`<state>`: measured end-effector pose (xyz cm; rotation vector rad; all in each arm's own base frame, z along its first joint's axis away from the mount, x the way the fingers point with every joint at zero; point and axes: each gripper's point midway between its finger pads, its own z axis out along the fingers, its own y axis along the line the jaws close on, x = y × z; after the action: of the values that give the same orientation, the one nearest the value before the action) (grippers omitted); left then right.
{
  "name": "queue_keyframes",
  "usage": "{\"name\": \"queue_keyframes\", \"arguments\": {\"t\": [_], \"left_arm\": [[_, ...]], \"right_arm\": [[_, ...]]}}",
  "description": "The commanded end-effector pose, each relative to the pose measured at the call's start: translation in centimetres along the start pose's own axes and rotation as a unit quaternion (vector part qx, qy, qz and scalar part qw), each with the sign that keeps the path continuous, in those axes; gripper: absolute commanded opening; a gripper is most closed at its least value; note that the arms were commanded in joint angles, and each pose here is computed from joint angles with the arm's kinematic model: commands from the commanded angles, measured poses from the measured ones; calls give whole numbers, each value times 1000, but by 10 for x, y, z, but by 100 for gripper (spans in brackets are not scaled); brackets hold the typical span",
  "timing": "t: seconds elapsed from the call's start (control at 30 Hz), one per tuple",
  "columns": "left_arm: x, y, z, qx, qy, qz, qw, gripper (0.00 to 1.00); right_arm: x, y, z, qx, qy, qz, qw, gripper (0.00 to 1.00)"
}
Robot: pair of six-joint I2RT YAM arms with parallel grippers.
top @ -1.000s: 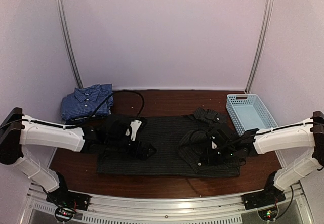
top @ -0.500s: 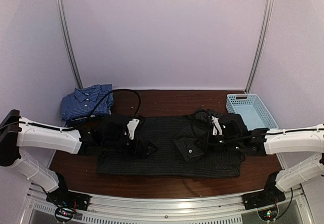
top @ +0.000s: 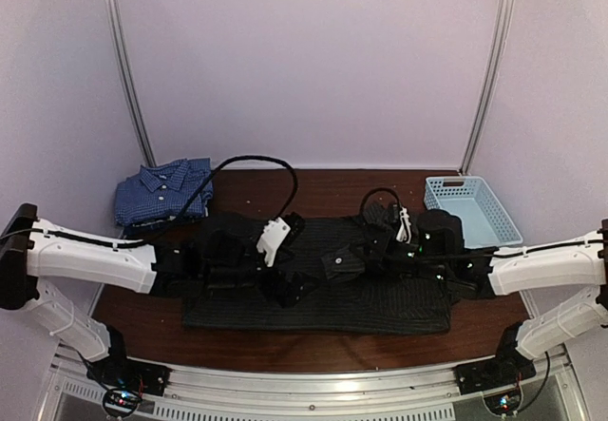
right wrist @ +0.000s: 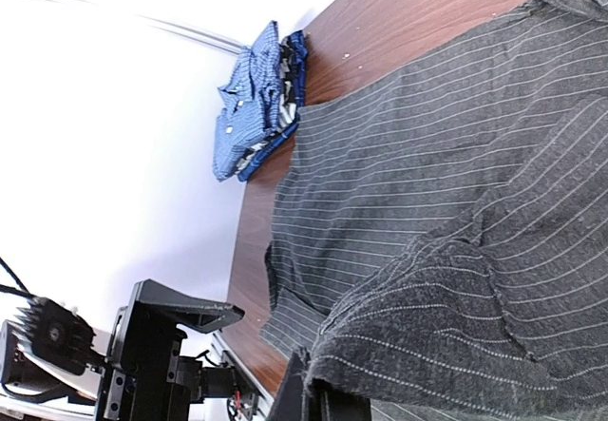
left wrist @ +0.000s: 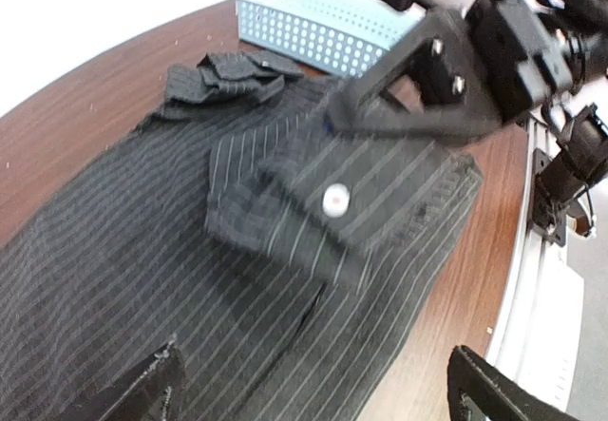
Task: Fold and stack the long sleeve shirts
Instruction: Adjust the sleeve of the 1/3-folded shirt.
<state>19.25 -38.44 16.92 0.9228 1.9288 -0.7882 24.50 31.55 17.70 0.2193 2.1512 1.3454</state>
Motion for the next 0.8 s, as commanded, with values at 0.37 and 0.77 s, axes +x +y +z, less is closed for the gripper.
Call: {"name": "queue_keyframes", "arguments": {"t": [0.37,0.77], "left_arm": [[-26,-34,10,185,-12,-177,967,92],[-11,-17,12,264,-6,-303,916,77]], "right_arm": [[4,37,-2,-96,-28,-6,995,0],[6,42,-6,-109,-32,-17,993,0]]}}
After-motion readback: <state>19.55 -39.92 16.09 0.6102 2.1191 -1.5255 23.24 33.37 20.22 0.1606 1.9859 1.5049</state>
